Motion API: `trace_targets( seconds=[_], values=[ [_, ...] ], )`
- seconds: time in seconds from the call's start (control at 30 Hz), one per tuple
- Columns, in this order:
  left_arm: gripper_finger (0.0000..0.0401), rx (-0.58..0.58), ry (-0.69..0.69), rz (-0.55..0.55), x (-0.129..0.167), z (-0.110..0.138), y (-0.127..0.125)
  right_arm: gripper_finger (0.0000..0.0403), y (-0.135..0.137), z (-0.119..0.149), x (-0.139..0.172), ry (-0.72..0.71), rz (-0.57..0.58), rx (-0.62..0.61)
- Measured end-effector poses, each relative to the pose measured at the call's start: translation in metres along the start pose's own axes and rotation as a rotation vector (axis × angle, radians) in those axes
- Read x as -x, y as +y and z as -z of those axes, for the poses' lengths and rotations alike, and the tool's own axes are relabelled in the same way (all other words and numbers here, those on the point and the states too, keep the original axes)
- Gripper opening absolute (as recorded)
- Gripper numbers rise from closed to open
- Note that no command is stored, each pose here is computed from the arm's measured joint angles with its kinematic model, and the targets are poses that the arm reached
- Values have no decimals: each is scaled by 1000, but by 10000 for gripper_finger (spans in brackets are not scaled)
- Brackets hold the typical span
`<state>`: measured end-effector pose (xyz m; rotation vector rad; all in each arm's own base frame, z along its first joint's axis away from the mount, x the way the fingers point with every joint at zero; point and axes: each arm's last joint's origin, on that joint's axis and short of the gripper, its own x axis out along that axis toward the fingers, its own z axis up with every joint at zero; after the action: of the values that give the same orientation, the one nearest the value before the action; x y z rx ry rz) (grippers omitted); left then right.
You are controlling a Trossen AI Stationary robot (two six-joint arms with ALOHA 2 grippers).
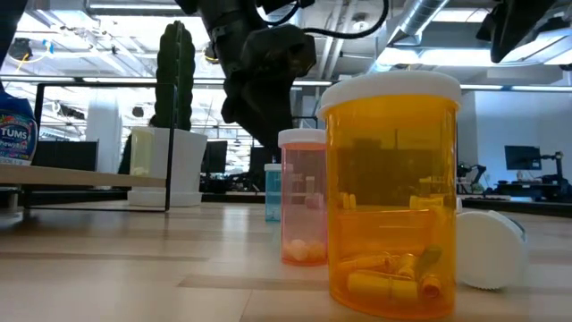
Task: Pick and place medicine bottles onto shelf by color
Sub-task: Put the light blue pill bottle on the shelf
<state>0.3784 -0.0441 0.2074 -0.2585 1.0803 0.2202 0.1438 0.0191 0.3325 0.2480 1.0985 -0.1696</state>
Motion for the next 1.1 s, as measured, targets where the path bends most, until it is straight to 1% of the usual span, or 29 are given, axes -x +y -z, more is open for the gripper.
trace_targets(
  seconds=[0.17,0.33,0.5,0.7,0.83,0.97,1.03,1.1],
  values=[
    [205,-82,-10,-17,0,2,-4,161,0,0,0,0,0,0],
    [230,-125,-5,0,1,3,-8,162,0,0,0,0,0,0],
    [249,-170,-11,-15,1,3,-8,159,0,0,0,0,0,0],
    [250,-206,-11,-57,-2,5,-4,160,0,0,0,0,0,-1],
    [250,-202,7,-55,-4,7,-1,158,0,0,0,0,0,-1],
    [250,-203,-4,-51,-4,6,-1,157,0,0,0,-1,0,-1],
    [250,-203,-7,-50,-10,6,-2,158,0,0,0,-1,0,-1],
    [250,-199,21,-46,-21,8,-2,158,0,0,0,-1,0,-1]
  ],
)
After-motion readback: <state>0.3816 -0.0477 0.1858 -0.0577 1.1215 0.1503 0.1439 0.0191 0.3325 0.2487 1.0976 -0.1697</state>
